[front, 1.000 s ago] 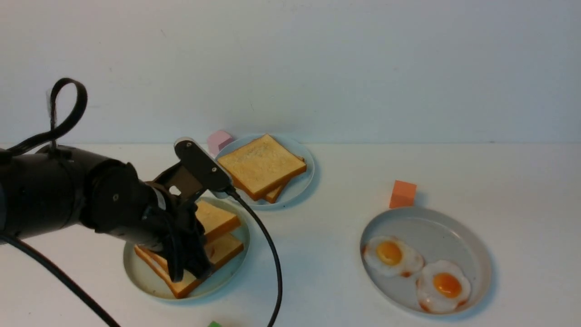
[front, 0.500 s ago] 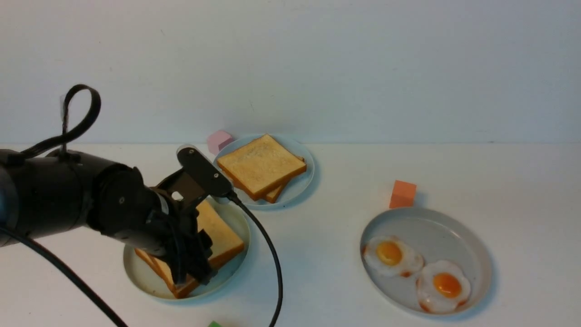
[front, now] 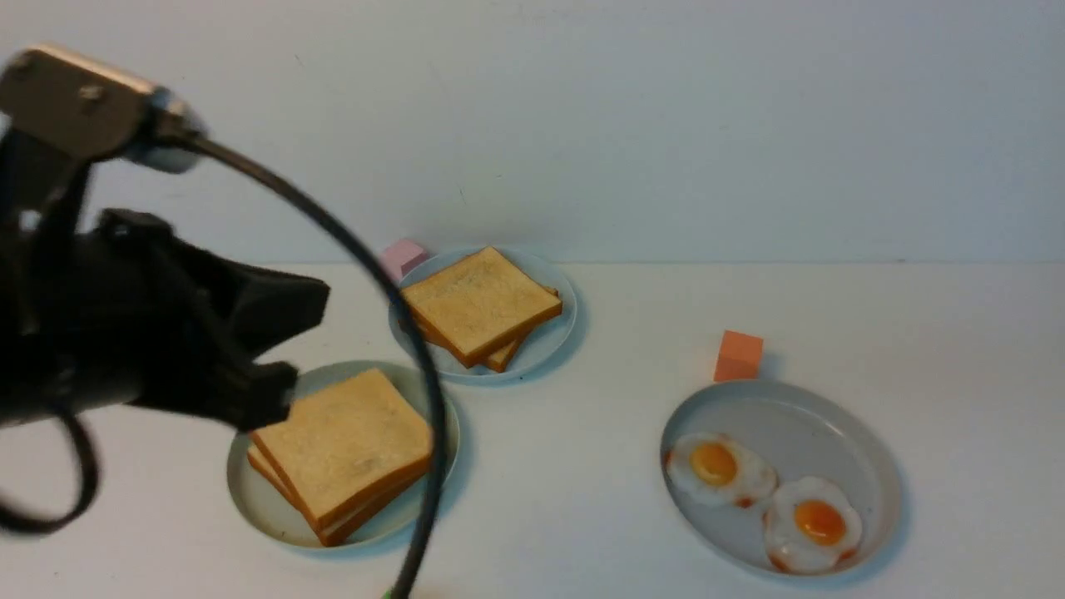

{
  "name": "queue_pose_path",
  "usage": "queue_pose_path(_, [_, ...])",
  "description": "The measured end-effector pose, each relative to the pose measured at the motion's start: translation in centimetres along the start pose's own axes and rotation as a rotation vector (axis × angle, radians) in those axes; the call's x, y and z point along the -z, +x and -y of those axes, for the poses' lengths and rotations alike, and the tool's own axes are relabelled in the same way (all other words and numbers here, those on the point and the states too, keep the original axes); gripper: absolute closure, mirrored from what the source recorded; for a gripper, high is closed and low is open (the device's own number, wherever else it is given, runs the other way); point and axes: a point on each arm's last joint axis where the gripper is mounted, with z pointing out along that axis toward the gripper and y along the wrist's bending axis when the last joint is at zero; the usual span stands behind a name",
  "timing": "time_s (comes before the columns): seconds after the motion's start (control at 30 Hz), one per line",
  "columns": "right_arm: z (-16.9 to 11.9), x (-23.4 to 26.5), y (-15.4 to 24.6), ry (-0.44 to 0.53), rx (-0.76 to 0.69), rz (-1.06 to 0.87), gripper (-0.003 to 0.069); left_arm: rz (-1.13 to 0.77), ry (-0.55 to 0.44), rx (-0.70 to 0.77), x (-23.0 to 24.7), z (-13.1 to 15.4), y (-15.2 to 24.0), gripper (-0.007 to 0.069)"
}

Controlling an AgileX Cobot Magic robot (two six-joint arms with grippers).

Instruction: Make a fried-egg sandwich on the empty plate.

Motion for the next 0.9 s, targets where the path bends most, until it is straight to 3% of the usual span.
queue_pose_path(0.17, [0.1, 0.0, 0.0, 0.006, -0.001, 0.003, 0.0616, 0.224, -0.002, 0.03, 6.9, 1.4, 4.4, 0.0638])
queue_pose_path(0.47, [0.1, 0.0, 0.0, 0.007, -0.123, 0.004, 0.0613, 0.431, -0.035, 0.052, 9.7, 1.8, 12.0, 0.0638])
queue_pose_path(0.9, [0.0, 0.0, 0.0, 0.004, -0.134, 0.004, 0.0595, 0.418, -0.034, 0.063, 9.1, 1.7, 13.4, 0.0638])
